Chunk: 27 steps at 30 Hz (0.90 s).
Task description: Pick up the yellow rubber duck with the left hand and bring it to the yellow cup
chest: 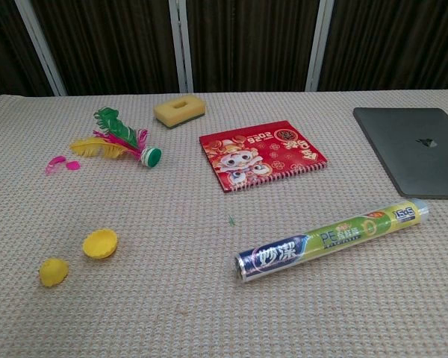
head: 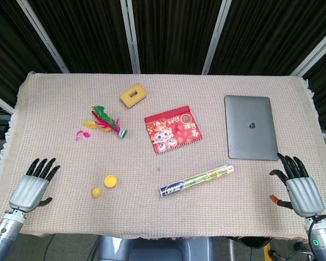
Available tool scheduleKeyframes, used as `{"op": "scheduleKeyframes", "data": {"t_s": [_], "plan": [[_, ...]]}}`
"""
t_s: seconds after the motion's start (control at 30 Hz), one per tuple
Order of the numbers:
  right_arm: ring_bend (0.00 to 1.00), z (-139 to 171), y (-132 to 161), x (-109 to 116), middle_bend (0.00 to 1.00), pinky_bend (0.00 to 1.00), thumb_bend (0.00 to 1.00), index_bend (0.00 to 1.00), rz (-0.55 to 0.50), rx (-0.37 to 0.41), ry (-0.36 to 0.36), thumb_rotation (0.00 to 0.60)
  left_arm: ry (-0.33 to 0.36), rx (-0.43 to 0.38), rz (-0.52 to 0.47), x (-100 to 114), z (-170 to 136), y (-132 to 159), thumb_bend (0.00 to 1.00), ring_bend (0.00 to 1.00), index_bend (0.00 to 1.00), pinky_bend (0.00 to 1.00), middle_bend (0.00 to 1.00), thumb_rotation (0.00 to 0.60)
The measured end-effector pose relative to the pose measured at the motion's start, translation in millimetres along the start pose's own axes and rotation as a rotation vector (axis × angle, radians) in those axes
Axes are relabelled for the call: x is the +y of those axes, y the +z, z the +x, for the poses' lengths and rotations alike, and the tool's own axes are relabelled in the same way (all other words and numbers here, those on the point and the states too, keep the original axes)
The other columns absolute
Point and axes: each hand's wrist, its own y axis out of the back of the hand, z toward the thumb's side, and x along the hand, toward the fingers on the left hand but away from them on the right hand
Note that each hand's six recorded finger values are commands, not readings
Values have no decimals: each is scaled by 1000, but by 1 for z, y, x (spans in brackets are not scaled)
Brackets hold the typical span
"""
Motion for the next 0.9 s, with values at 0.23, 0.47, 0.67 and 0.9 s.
{"op": "scheduleKeyframes", "data": {"t_s": [0.23,0.47,0.67,0.9], "plan": [[0,1,0,1,0,0,0,356,2,1,-3,600,5,1,0,1,-1,0,123,0,116,0,0,600],[0,2,0,1,0,0,0,355,-1,0,-9,600,5,-7,7,1,0,1,125,0,114,0,0,600],[0,0,0,0,0,0,0,355,-6,-1,-1,600,-2,7,-5,-1,2,-2,128,0,115,0,0,600],[0,3,-1,2,4,0,0,355,-12,4,-11,600,18,-10,8,3,1,3,130,0,124,0,0,600]]}}
